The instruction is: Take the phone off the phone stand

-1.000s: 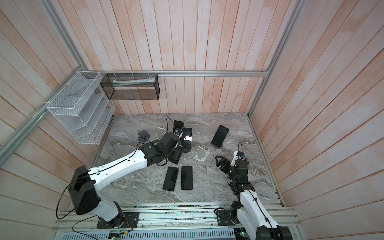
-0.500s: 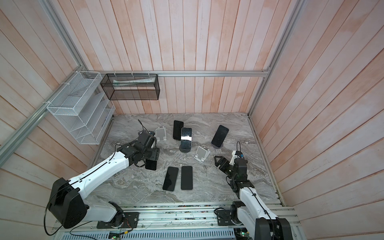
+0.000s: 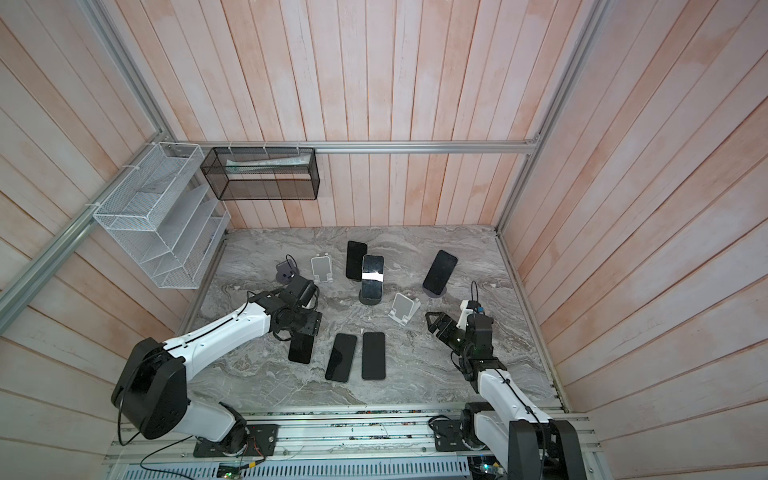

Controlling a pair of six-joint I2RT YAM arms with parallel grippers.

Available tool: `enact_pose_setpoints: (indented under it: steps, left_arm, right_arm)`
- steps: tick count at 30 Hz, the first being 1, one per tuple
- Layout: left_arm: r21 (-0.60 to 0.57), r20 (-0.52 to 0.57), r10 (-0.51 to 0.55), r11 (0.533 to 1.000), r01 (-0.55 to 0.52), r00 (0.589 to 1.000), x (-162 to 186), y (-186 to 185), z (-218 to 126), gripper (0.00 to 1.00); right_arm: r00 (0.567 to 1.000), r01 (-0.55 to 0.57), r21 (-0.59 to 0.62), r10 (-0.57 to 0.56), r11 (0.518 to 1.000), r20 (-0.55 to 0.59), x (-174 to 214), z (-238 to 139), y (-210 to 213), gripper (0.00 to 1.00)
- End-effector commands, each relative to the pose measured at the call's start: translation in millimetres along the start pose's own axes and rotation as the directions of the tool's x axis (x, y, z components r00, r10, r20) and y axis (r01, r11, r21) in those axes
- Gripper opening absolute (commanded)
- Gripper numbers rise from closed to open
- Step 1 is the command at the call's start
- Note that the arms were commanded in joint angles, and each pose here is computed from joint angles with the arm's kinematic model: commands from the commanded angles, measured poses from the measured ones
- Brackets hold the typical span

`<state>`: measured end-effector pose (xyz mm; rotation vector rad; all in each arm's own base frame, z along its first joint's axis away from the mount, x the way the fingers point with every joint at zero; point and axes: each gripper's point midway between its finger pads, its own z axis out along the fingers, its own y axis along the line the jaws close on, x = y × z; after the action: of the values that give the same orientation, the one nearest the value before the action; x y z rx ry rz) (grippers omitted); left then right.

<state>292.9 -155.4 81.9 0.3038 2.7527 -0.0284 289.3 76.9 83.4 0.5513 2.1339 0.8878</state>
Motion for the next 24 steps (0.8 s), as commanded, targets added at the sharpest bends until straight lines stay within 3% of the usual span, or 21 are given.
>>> enact_pose_setpoints:
  steps: [1,14,24]
  left_arm:
    - [0.019,-0.024,-0.025,1.000,0.025,0.999,-3.8,-5.2,12.3,0.47]
    - [0.047,-0.067,-0.119,0.991,0.122,0.991,6.8,-14.6,41.3,0.46]
    - [-0.036,-0.047,-0.171,0.985,0.169,0.984,17.2,-6.0,48.1,0.48]
  right_arm:
    - [1.000,0.018,-0.046,-0.017,0.999,0.017,-13.1,0.1,16.4,0.89]
    - [0.999,0.031,-0.011,-0.030,0.999,0.029,-11.9,-2.9,9.4,0.89]
    - [0.999,0.033,-0.010,-0.033,0.999,0.040,-11.9,-6.4,9.3,0.89]
